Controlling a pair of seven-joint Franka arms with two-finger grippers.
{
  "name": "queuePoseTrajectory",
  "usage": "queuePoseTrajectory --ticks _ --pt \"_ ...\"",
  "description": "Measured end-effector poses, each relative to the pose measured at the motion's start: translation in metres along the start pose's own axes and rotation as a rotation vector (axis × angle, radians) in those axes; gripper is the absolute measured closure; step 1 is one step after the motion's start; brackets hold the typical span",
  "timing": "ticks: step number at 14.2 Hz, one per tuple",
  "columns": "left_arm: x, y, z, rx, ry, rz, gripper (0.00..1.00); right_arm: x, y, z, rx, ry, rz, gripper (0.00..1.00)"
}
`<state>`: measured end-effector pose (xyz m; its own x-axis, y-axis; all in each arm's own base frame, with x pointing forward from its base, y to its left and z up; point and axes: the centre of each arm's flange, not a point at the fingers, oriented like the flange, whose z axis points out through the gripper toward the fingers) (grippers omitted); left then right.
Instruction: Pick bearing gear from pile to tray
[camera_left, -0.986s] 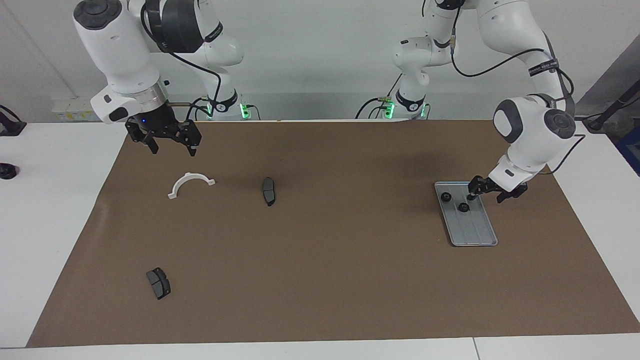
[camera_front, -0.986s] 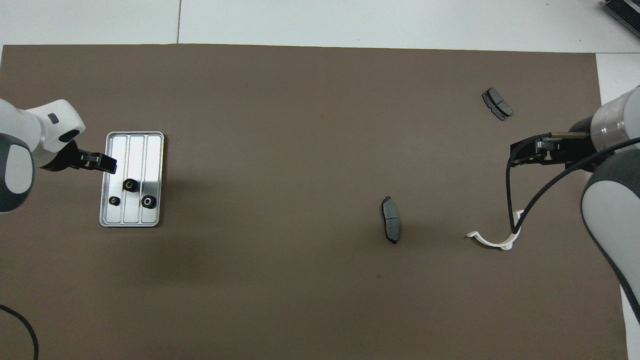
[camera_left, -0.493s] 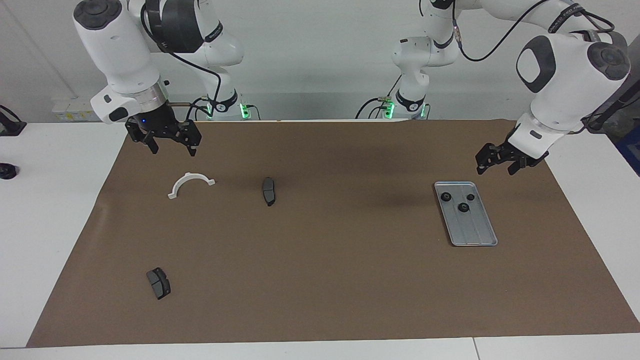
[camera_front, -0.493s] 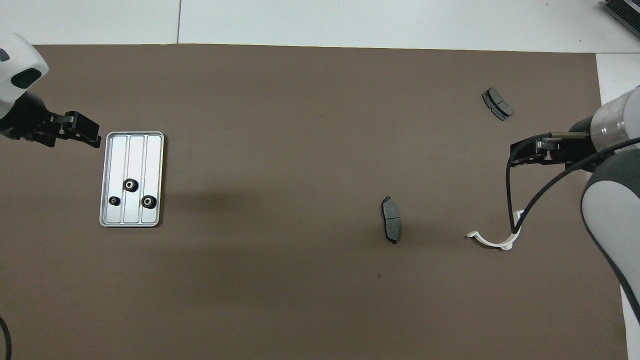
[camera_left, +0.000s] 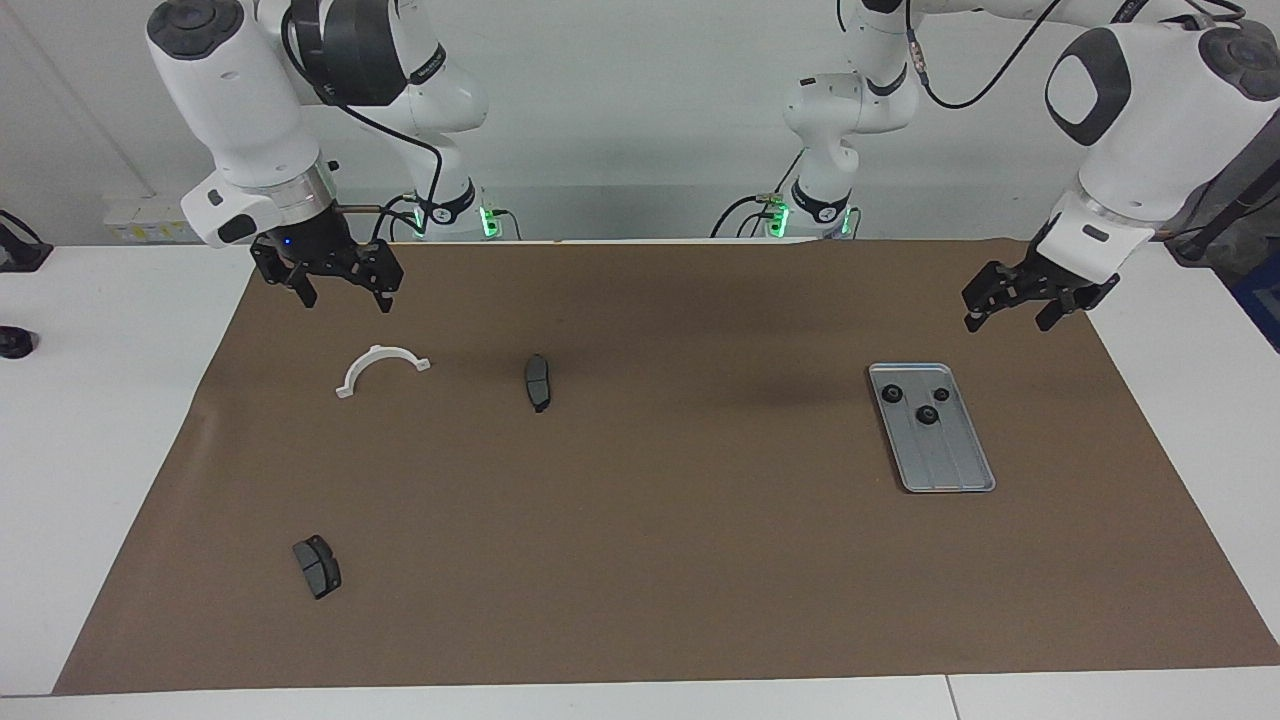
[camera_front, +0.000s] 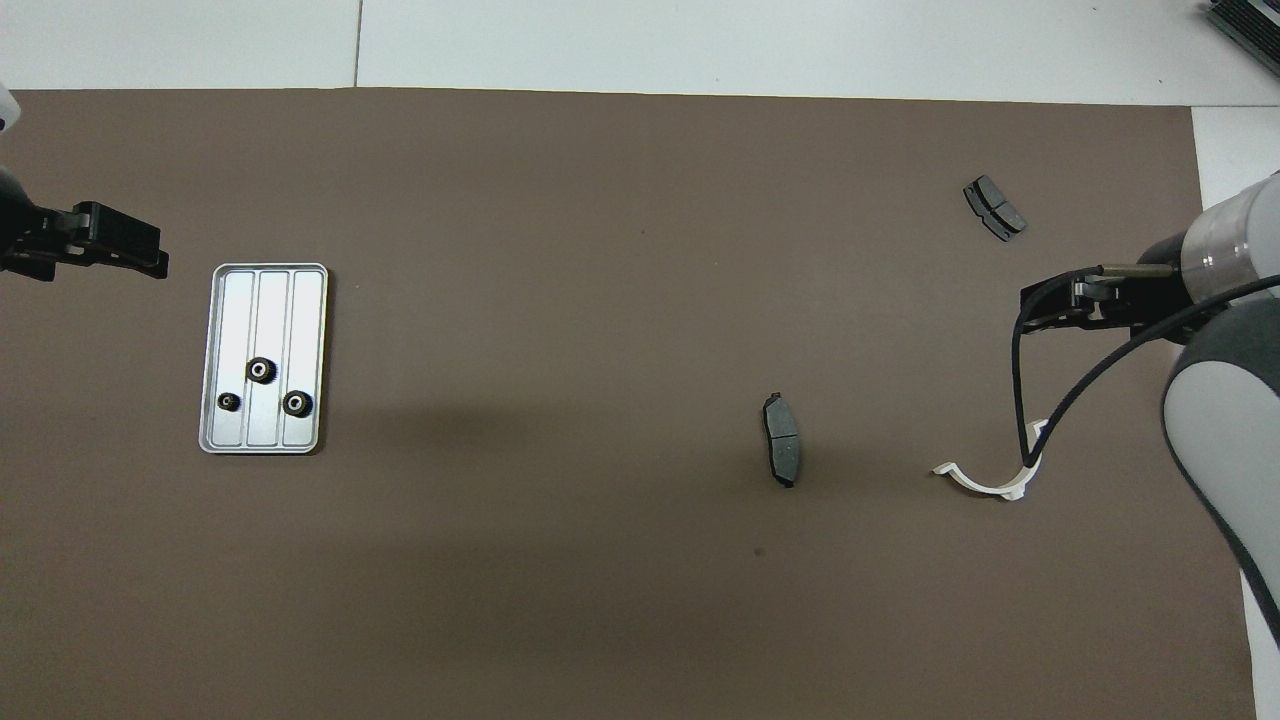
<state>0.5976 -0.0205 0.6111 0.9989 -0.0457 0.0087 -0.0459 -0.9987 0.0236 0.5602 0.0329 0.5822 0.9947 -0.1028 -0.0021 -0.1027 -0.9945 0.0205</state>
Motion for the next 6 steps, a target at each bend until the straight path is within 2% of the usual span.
queuePoseTrajectory --ticks 6 --pt "0.0008 -0.0028 0.0009 0.001 0.005 -0.005 0.0 0.0 0.0 0.0 0.0 0.0 0.0 0.0"
